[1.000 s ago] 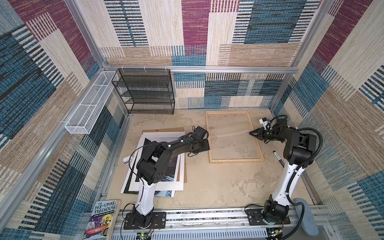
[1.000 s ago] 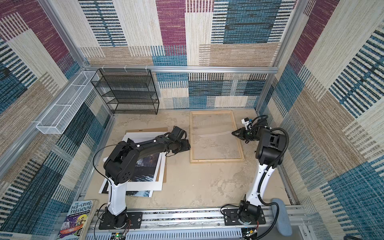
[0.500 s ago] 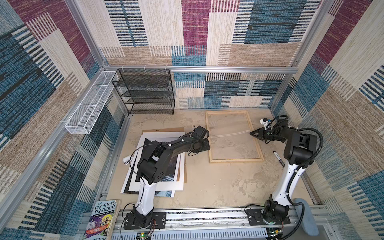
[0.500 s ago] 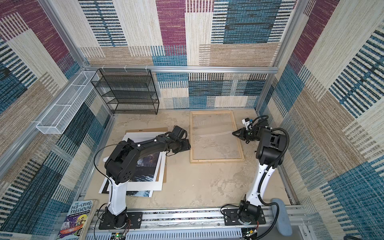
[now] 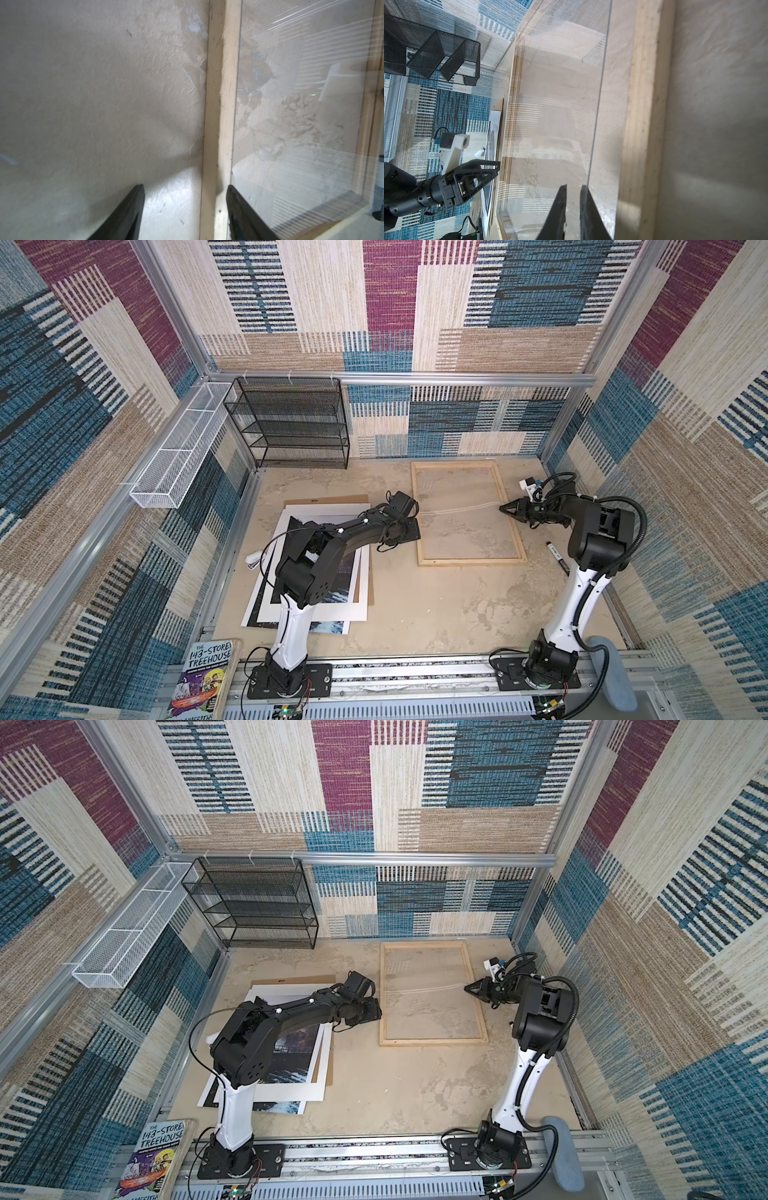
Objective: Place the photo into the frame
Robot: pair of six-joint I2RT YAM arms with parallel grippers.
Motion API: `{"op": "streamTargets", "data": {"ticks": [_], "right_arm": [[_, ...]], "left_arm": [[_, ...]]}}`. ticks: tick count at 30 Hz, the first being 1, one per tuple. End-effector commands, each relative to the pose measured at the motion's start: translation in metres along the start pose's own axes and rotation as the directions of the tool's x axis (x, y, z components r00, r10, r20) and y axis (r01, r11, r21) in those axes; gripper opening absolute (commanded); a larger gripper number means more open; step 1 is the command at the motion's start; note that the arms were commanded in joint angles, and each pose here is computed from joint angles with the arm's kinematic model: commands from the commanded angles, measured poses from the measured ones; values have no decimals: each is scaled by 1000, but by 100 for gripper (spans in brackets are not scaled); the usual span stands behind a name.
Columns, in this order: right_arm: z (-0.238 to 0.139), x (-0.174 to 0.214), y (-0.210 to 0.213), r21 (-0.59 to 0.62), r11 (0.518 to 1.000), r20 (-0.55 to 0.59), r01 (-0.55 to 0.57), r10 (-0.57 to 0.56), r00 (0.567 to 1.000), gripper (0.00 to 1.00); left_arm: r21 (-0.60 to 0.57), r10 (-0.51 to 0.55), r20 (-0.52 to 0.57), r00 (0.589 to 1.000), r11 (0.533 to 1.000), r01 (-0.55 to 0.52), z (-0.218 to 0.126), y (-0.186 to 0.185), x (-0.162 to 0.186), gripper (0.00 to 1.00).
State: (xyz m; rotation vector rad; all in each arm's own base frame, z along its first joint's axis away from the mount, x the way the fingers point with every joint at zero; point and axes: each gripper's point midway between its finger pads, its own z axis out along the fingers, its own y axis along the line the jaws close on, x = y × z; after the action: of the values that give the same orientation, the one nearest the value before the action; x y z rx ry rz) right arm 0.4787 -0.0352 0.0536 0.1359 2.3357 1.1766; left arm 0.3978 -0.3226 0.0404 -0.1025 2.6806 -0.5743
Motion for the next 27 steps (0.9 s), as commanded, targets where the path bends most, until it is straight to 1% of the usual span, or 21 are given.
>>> {"op": "streamTargets", "data": {"ticks": [1, 27], "right_arm": [[-3, -5, 5, -5, 999, 16, 35, -35, 999, 17], [-5, -5, 8, 2, 999, 19, 39, -39, 999, 17]], "left_arm": [[-4, 18, -10, 1000, 1000, -18, 1, 1, 2, 66], [9, 20, -17, 1000, 1000, -20, 3, -3, 6, 63]]}}
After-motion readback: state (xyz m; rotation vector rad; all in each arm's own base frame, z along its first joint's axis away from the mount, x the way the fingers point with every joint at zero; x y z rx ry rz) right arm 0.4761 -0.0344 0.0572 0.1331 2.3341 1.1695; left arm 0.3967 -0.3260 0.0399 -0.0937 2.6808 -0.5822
